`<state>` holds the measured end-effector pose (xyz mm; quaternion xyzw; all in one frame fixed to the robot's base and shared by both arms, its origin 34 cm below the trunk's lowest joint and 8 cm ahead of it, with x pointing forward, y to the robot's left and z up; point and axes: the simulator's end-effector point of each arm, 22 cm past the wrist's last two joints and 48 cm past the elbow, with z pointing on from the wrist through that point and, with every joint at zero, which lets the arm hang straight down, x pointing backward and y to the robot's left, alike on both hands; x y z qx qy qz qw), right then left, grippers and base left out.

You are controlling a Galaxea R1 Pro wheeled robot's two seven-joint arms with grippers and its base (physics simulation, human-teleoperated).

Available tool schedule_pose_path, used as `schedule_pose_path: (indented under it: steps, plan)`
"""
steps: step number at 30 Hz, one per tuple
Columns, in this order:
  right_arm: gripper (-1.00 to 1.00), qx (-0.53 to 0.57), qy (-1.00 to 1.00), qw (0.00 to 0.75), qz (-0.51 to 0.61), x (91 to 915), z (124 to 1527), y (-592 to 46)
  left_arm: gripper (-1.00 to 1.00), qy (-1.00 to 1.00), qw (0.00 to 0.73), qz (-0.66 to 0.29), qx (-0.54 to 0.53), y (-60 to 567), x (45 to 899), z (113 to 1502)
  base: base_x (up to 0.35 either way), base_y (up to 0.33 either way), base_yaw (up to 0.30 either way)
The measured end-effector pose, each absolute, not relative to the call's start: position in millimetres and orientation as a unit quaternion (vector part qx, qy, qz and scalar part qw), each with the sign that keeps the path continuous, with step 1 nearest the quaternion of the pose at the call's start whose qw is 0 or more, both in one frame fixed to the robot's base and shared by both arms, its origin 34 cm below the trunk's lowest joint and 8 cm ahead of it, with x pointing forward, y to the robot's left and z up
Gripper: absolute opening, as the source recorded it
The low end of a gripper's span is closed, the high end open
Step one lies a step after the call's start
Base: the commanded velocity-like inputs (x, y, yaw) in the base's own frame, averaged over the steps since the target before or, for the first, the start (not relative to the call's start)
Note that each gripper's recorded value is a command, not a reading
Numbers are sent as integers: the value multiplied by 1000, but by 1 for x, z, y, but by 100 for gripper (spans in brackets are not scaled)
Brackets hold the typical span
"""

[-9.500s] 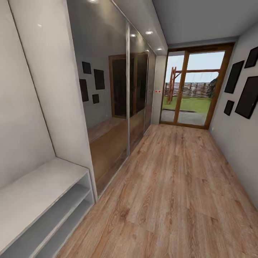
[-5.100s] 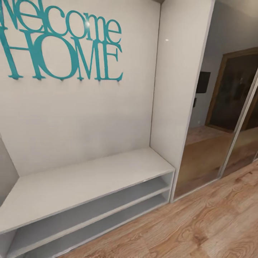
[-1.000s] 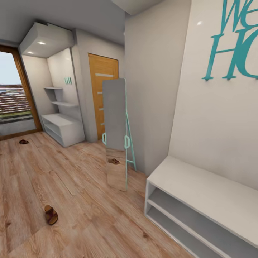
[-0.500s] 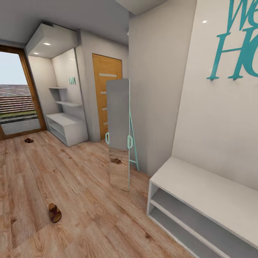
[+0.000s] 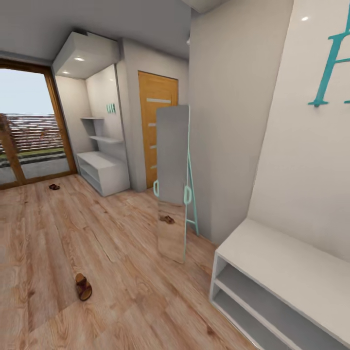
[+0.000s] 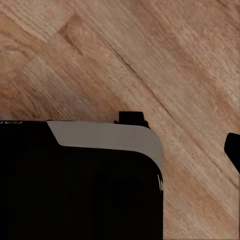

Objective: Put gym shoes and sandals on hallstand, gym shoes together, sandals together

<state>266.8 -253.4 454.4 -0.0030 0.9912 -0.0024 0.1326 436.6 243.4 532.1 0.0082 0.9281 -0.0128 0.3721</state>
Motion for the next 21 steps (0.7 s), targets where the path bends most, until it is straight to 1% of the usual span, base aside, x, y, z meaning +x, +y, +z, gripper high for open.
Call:
schedule_pose_path:
  steps: [5,12,21]
  plan:
    - [100,-3,991,131,-3,266,454,-254,100,929,371,-13,8,243,435,531,342,25,266]
    - [100,-2,992,128,-3,264,453,-255,100,930,368,-13,8,243,434,530,341,75,267]
    - [100,-2,992,125,-4,261,453,-255,100,931,365,-13,8,243,432,528,271,89,267]
